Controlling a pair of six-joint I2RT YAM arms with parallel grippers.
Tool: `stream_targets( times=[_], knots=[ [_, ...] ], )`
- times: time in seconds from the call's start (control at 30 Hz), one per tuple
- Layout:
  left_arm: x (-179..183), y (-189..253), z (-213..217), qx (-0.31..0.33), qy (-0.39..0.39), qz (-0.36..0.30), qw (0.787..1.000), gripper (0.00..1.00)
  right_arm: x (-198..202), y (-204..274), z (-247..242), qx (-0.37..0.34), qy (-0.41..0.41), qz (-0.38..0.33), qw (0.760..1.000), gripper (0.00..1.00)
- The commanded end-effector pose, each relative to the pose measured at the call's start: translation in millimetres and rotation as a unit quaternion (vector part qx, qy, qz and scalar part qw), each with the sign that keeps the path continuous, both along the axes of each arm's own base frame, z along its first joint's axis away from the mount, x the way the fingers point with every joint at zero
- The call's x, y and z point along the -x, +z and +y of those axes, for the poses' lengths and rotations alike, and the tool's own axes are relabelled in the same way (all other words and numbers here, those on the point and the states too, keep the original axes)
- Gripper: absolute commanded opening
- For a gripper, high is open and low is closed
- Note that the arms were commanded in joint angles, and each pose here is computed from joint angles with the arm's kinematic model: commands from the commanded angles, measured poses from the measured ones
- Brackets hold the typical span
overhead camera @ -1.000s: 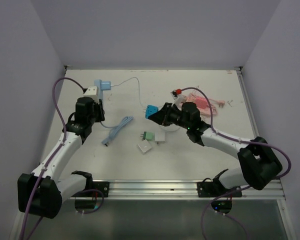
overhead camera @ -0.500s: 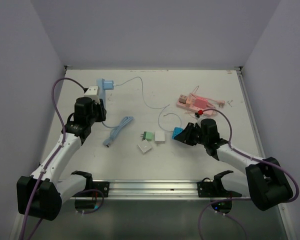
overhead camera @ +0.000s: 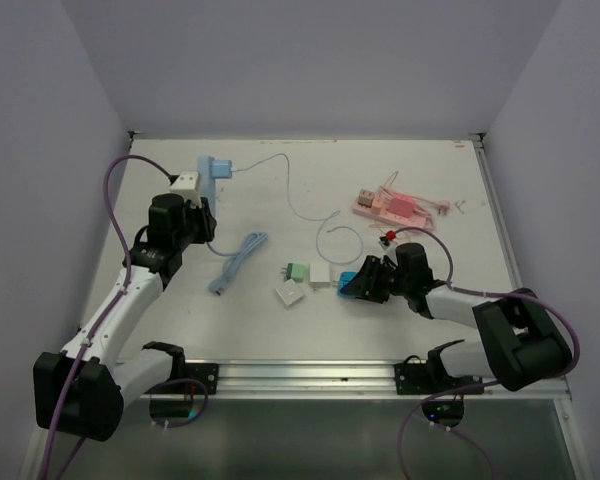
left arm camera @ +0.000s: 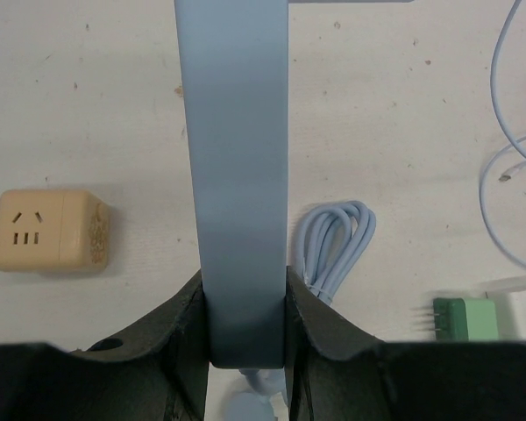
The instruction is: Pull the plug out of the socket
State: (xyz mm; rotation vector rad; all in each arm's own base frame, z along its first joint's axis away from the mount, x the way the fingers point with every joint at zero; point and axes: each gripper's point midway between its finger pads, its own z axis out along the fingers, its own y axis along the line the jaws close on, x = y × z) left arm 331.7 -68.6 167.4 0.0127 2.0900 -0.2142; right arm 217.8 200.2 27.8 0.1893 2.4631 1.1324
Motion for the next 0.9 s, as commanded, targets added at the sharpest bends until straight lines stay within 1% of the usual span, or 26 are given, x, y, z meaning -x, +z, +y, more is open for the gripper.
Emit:
stream_targets(
  times=[0.0, 0.03, 0.07, 0.1, 0.13, 0.17, 0.2, 0.23, 0.3, 0.33, 0.4, 0.47, 0.53, 0.57, 0.7, 0.73, 0.87],
  knots=[
    [-16.5, 50.4, -8.6, 0.018, -0.019, -0.092, 0.995, 0.00, 4.7, 0.9, -3.7, 0.011, 0.009, -0.008, 1.000, 0.53],
    [-16.4, 50.7, -9.6, 0.019, -0.022, -0.092, 0.995, 0.00, 1.3, 8.3, -5.8, 0.018, 0.005, -0.024, 1.000, 0.58],
    [-16.1, 50.9, -10.1, 0.020, -0.023, -0.093, 0.995, 0.00, 0.2, 8.6, -10.4, 0.031, -0.002, -0.028, 0.999, 0.65],
    [-16.1, 51.2, -10.7, 0.021, -0.025, -0.094, 0.995, 0.00, 1.0, 0.7, -22.6, 0.067, -0.021, -0.020, 0.997, 0.69],
    [-15.8, 51.2, -12.5, 0.023, -0.030, -0.094, 0.995, 0.00, -0.1, 2.5, -27.9, 0.082, -0.029, -0.025, 0.996, 0.72],
    [-15.9, 52.4, -12.8, 0.023, -0.031, -0.096, 0.995, 0.00, -6.8, 13.6, -32.7, 0.092, -0.042, -0.046, 0.994, 0.79],
    [-15.8, 52.5, -13.3, 0.023, -0.032, -0.096, 0.995, 0.00, -3.8, 13.4, -40.7, 0.114, -0.047, -0.043, 0.991, 0.82],
    [-15.8, 53.2, -13.8, 0.024, -0.034, -0.097, 0.994, 0.00, -13.5, 20.6, -49.3, 0.136, -0.068, -0.062, 0.986, 0.86],
    [-15.7, 52.3, -14.8, 0.024, -0.037, -0.096, 0.994, 0.00, -21.4, 38.6, -58.0, 0.156, -0.080, -0.098, 0.980, 0.89],
    [-15.4, 52.0, -15.9, 0.026, -0.039, -0.096, 0.994, 0.00, -29.4, 52.8, -57.3, 0.154, -0.083, -0.119, 0.977, 0.90],
    [-15.6, 51.3, -16.9, 0.026, -0.043, -0.095, 0.994, 0.00, -39.4, 76.2, -50.7, 0.138, -0.075, -0.161, 0.974, 0.91],
    [-15.5, 50.7, -18.8, 0.027, -0.047, -0.094, 0.994, 0.00, -46.1, 104.1, -34.3, 0.098, -0.050, -0.196, 0.974, 0.91],
    [-15.3, 51.8, -20.6, 0.029, -0.052, -0.095, 0.994, 0.00, -60.0, 133.8, -20.2, 0.062, -0.042, -0.234, 0.969, 0.91],
    [-15.0, 51.1, -21.0, 0.028, -0.054, -0.095, 0.994, 0.00, -60.3, 145.6, -10.8, 0.039, -0.024, -0.243, 0.969, 0.91],
    [-14.0, 51.6, -24.5, 0.031, -0.064, -0.097, 0.993, 0.00, -80.4, 194.8, 19.2, -0.029, -0.010, -0.281, 0.959, 0.90],
    [-14.0, 52.7, -26.3, 0.032, -0.068, -0.099, 0.992, 0.00, -89.5, 206.3, 27.1, -0.038, -0.008, -0.287, 0.957, 0.90],
    [-12.5, 52.8, -28.6, 0.033, -0.076, -0.101, 0.991, 0.00, -104.6, 241.9, 62.8, -0.081, 0.001, -0.313, 0.946, 0.90]
  ],
)
